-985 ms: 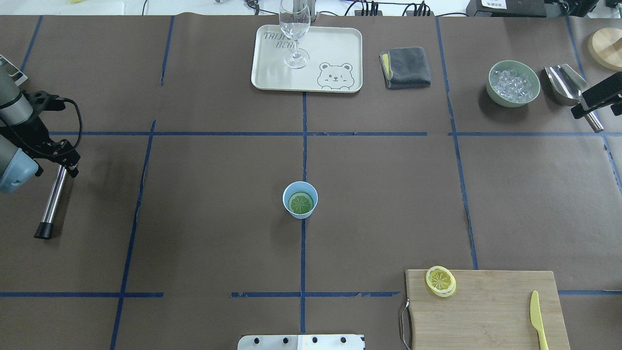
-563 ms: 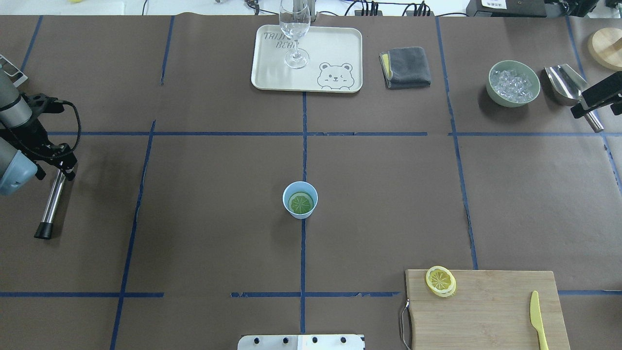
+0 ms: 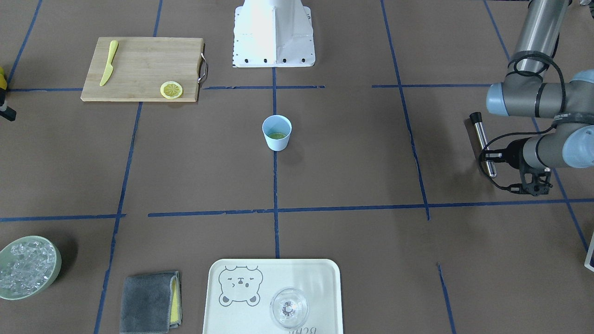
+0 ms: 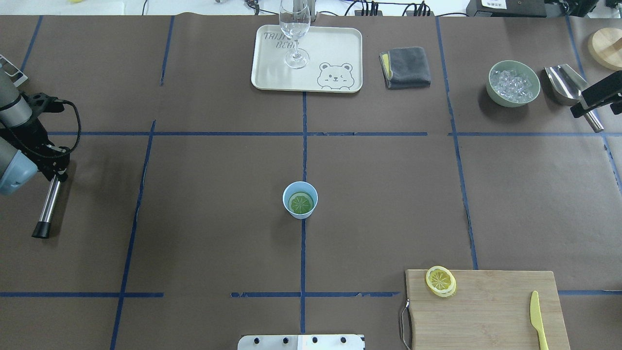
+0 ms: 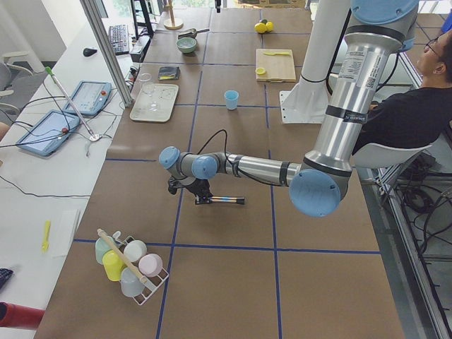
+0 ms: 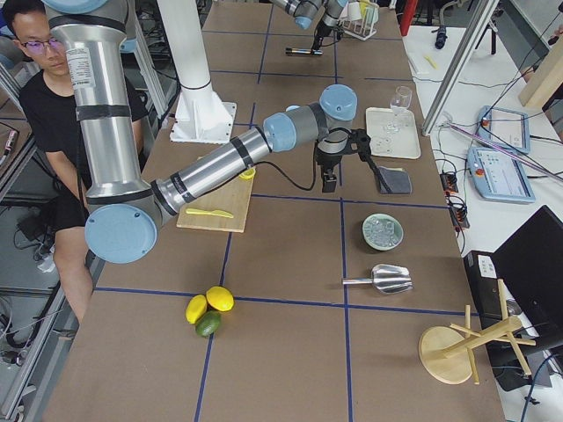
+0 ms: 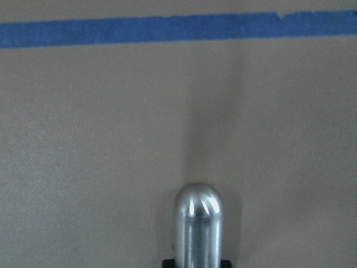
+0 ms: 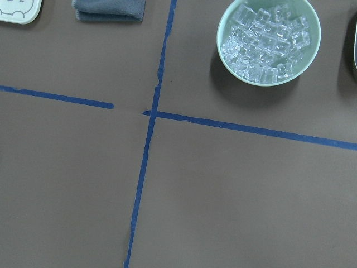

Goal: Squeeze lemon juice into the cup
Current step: 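Carry the muddler with the left gripper and lower its tip into the blue cup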

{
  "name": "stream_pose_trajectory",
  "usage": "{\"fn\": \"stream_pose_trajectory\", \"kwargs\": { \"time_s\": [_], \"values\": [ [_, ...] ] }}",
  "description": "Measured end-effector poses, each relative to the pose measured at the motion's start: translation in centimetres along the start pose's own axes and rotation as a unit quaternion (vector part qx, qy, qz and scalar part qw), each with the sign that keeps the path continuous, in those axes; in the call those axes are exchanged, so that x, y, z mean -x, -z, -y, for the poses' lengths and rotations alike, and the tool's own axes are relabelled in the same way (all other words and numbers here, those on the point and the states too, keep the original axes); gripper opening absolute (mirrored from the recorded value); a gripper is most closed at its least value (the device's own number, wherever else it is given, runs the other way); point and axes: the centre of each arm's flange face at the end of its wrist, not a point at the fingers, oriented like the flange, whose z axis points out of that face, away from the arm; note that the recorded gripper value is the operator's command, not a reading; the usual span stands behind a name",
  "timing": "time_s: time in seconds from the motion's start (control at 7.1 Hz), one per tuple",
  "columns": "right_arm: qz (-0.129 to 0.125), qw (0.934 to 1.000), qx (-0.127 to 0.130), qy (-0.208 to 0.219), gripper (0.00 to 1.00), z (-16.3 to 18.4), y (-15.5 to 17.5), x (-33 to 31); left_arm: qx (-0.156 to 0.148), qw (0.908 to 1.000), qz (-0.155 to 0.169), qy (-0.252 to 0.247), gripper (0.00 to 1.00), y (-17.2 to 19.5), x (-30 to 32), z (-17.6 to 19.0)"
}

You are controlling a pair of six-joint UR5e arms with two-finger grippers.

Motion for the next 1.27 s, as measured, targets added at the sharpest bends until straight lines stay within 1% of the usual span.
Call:
{"fn": "stream_pose_trajectory", "kwargs": {
  "time_s": [0.14, 0.28, 0.42, 0.56, 0.7, 0.84, 0.99, 1.13, 1.27],
  "values": [
    [0.000, 1.0000, -0.002, 0.001, 1.00, 0.0, 0.2, 0.1, -0.016, 0.9999, 0.003, 0.003, 0.00, 1.4, -1.5, -0.3],
    [0.000, 1.0000, -0.004, 0.002, 1.00, -0.1, 0.4, 0.3, -0.044, 0.9990, 0.012, 0.000, 0.00, 3.7, -3.4, -1.0],
    [0.000, 1.0000, -0.007, 0.003, 1.00, -0.1, 0.7, 0.4, -0.081, 0.9964, 0.021, -0.012, 0.00, 6.5, -5.9, -2.0],
    [-0.001, 1.0000, -0.010, 0.002, 1.00, -0.2, 1.0, 0.3, -0.123, 0.9917, 0.028, -0.025, 0.00, 9.7, -8.7, -3.2],
    [-0.004, 0.9999, -0.013, -0.001, 1.00, -0.2, 1.3, 0.0, -0.167, 0.9846, 0.032, -0.043, 0.00, 12.9, -11.7, -4.5],
    [-0.006, 0.9999, -0.015, -0.005, 1.00, -0.4, 1.6, -0.4, -0.213, 0.9739, 0.031, -0.071, 0.00, 16.6, -15.2, -6.2],
    [-0.008, 0.9998, -0.016, -0.010, 1.00, -0.6, 1.7, -0.9, -0.262, 0.9602, 0.023, -0.094, 0.00, 20.3, -18.8, -8.3],
    [-0.010, 0.9997, -0.017, -0.015, 1.00, -0.9, 1.9, -1.4, -0.300, 0.9478, 0.003, -0.108, 0.00, 23.0, -22.6, -10.6],
    [-0.011, 0.9995, -0.020, -0.022, 1.00, -1.2, 2.2, -2.1, -0.329, 0.9359, -0.021, -0.124, 0.00, 24.5, -26.8, -12.4]
  ]
}}
